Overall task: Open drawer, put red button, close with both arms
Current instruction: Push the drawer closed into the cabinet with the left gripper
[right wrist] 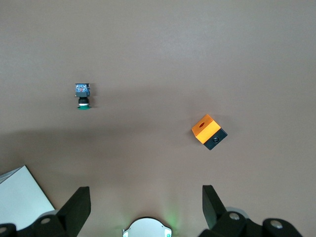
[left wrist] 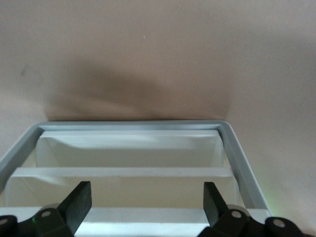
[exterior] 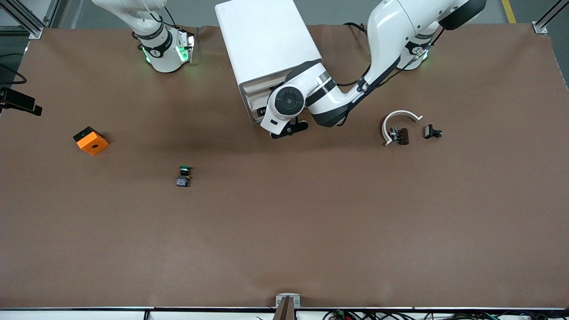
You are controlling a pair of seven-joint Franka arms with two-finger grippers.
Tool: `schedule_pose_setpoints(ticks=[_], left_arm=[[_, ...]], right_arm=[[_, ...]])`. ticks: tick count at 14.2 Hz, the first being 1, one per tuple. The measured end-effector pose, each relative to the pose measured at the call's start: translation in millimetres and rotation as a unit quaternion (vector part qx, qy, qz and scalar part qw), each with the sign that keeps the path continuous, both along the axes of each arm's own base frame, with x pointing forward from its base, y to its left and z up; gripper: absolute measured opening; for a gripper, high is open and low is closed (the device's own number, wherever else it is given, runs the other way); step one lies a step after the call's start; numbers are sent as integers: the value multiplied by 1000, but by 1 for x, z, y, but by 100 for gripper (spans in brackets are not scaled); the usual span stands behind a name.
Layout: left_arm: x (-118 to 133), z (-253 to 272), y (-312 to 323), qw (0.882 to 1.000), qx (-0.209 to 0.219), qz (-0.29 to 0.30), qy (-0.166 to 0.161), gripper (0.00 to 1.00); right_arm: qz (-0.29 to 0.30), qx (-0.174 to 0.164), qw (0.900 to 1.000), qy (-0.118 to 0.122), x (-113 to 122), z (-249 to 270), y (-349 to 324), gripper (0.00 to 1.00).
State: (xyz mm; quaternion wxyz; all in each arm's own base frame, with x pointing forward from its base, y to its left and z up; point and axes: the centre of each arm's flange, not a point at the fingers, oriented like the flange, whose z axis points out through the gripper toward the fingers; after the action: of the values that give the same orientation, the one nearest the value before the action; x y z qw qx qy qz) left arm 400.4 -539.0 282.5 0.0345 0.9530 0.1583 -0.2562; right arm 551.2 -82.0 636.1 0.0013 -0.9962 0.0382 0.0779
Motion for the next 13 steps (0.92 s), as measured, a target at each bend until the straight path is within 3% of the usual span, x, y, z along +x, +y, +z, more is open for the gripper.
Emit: schedule_pose_setpoints(ticks=[3, 8, 13], left_arm=[[-8, -1, -5, 1000, -4, 5, 20, 100], [-17, -5, -9, 999, -3, 6, 38, 100], [-16, -6, -9, 999, 4, 17, 41, 100]], right_arm=[[-3, 2, 1000, 11, -8, 11, -2, 100], [6, 1, 1000, -18, -26, 50, 9, 100], [13, 5, 1000, -21, -28, 52, 16, 100]])
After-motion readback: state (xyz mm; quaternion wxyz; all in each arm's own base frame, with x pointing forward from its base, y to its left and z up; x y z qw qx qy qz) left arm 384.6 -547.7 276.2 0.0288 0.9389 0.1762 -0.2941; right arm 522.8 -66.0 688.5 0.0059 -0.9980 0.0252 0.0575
